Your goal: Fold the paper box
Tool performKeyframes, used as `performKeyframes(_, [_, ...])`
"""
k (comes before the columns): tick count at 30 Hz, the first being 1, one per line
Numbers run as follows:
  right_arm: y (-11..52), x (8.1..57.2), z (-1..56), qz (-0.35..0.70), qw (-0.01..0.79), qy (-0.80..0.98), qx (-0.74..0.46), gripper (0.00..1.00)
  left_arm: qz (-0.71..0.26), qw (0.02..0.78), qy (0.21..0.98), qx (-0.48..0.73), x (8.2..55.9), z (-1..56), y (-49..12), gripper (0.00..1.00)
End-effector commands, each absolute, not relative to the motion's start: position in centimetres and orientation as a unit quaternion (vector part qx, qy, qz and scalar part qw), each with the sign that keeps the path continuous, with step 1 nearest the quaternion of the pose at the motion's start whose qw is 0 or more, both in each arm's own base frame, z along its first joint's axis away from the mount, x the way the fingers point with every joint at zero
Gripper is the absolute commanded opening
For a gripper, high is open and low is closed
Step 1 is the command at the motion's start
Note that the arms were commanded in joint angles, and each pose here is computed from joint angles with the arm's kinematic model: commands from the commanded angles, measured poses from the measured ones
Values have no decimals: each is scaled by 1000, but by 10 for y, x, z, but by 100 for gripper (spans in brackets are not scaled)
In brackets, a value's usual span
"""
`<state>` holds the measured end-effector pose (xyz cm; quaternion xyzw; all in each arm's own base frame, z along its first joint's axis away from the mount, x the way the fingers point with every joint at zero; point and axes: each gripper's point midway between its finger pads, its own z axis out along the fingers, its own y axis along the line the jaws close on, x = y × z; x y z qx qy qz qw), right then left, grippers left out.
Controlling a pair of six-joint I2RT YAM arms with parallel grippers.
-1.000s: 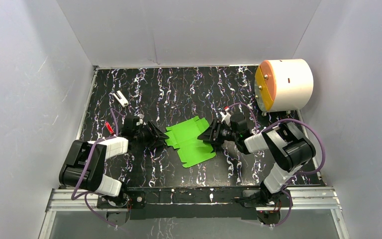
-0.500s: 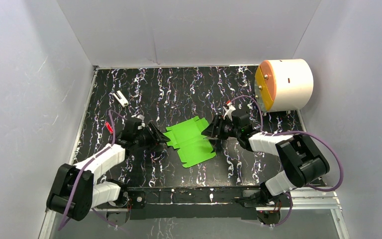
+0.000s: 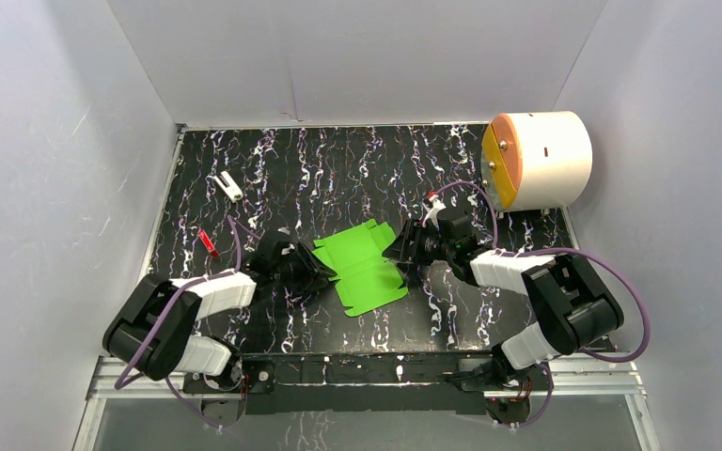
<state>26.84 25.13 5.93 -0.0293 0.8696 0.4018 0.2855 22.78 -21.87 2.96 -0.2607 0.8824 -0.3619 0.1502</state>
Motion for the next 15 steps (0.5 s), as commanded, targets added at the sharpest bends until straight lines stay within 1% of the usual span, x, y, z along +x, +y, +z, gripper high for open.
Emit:
performKeyframes(1, [254,275,75,409,314,856,-43,67,-373,170,875,-259,242,33,-227,39])
performKeyframes(5, [255,274,76,412,315,854,-44,67,-362,174,879,-256,244,27,-227,35])
performKeyframes(8, [254,275,76,412,316,854,-44,67,-360,180,881,-248,246,24,-227,29])
performKeyframes(12, [253,275,75,406,317,856,-40,67,-362,188,882,-236,248,25,-228,15])
performKeyframes(15, [249,277,73,399,319,859,-34,67,-378,198,875,-229,249,36,-231,5])
